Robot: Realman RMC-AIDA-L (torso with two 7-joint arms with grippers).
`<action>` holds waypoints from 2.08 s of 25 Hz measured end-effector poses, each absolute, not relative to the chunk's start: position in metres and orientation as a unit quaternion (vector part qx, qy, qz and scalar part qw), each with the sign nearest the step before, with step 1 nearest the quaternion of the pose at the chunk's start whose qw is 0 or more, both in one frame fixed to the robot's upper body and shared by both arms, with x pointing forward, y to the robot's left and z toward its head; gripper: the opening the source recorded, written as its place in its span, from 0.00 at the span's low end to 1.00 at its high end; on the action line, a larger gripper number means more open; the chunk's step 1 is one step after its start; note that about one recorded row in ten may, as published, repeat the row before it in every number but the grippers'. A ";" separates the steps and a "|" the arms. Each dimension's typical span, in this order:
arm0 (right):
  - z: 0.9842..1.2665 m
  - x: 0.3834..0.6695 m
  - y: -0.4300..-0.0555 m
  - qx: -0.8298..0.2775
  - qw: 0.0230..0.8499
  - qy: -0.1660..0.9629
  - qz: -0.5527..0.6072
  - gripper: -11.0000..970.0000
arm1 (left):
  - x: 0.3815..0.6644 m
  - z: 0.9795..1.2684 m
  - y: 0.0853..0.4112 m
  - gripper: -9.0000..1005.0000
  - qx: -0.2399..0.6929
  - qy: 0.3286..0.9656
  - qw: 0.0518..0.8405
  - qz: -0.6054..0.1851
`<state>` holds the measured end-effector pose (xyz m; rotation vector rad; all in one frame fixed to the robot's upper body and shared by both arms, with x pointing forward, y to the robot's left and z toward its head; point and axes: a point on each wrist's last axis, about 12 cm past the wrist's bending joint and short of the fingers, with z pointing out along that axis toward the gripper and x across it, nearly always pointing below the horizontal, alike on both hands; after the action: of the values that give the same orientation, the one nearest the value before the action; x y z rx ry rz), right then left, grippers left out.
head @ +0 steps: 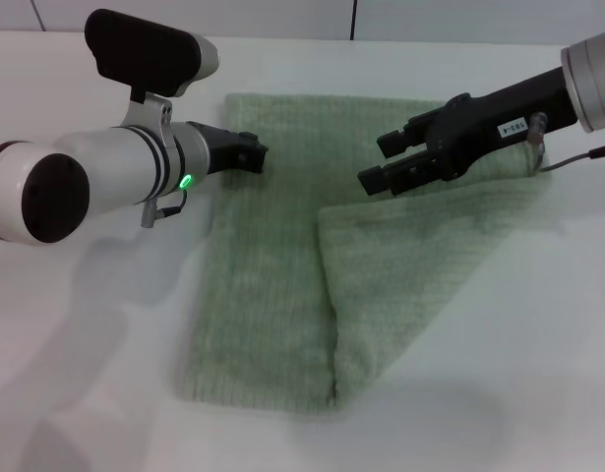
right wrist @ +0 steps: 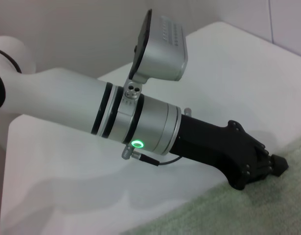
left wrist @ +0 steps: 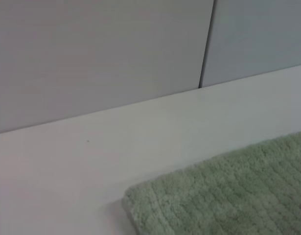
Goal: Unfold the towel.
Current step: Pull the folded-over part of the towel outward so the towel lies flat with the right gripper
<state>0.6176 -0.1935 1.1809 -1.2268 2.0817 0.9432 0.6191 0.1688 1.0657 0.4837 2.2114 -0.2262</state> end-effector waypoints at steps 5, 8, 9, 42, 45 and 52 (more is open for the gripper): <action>1.184 0.621 -0.189 -0.464 0.257 0.778 0.337 0.74 | 0.619 1.066 0.169 0.01 0.192 0.883 0.419 -0.091; 1.184 0.622 -0.188 -0.467 0.250 0.782 0.330 0.74 | 0.619 1.065 0.169 0.01 0.192 0.883 0.419 -0.091; 1.183 0.622 -0.187 -0.468 0.245 0.784 0.326 0.74 | 0.619 1.065 0.169 0.01 0.192 0.883 0.419 -0.091; 1.149 0.629 -0.143 -0.490 0.245 0.800 0.246 0.74 | 0.619 1.067 0.169 0.01 0.193 0.883 0.418 -0.090; 1.148 0.628 -0.141 -0.490 0.245 0.799 0.248 0.74 | 0.619 1.066 0.170 0.01 0.193 0.884 0.417 -0.089; 1.148 0.628 -0.140 -0.490 0.247 0.799 0.247 0.74 | 0.618 1.063 0.170 0.01 0.194 0.885 0.414 -0.088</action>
<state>0.6285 -0.1396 1.1476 -1.3371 2.1780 0.6733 0.6179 0.1705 1.0635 0.4866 2.2252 -0.2211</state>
